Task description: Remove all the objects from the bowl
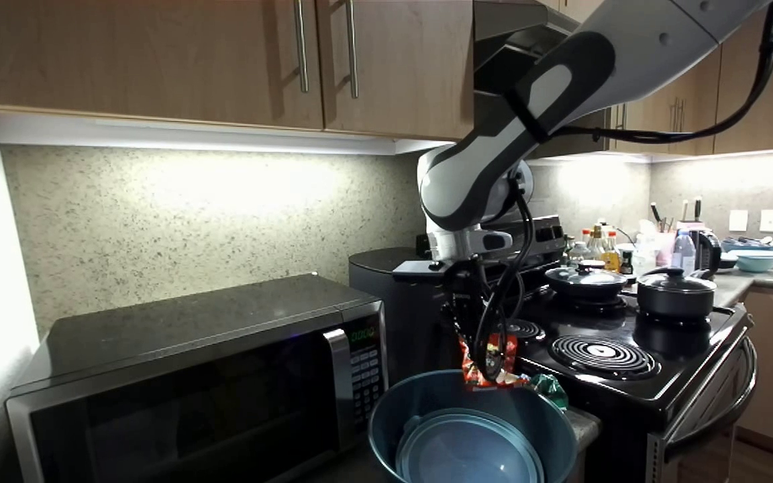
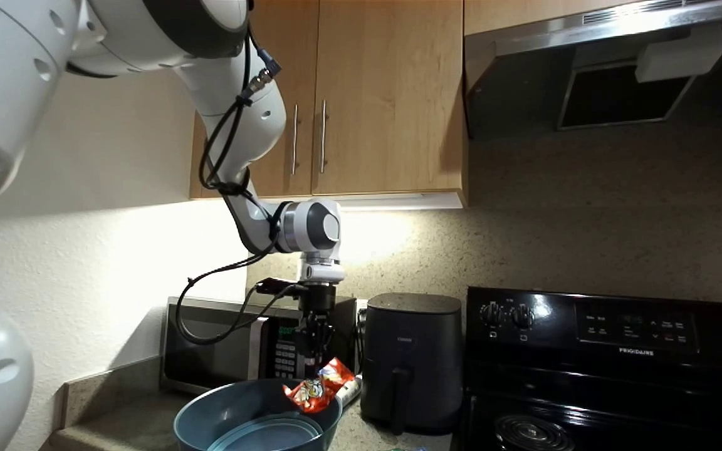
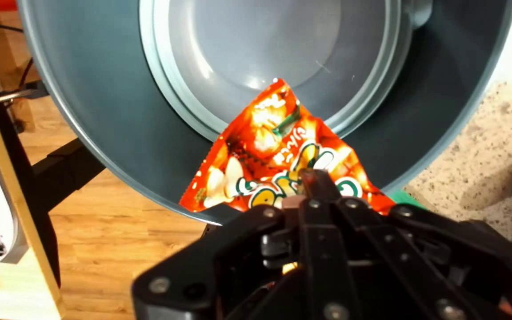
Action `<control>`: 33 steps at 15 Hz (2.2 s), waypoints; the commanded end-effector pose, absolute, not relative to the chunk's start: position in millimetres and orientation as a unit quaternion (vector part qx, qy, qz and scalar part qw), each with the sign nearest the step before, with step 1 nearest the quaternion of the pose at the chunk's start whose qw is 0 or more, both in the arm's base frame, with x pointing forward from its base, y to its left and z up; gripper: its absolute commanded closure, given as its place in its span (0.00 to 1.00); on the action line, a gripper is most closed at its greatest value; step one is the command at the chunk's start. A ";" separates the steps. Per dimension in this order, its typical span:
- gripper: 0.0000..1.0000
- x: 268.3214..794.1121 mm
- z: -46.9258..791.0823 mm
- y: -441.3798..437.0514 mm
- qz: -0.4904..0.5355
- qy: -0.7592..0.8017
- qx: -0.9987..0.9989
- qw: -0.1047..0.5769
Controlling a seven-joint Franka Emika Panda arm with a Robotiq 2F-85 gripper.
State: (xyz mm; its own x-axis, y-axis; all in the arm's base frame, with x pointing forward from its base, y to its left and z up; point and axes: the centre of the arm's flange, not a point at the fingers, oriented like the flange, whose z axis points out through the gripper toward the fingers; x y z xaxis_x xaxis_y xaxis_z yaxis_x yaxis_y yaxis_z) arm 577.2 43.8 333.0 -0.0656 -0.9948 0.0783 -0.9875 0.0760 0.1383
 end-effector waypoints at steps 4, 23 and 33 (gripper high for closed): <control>0.99 582.3 333.6 42.9 -0.004 -0.778 0.626 0.055; 1.00 585.5 336.9 53.2 0.038 -0.914 0.403 0.036; 0.99 602.6 345.6 -6.7 0.074 -0.956 0.283 0.020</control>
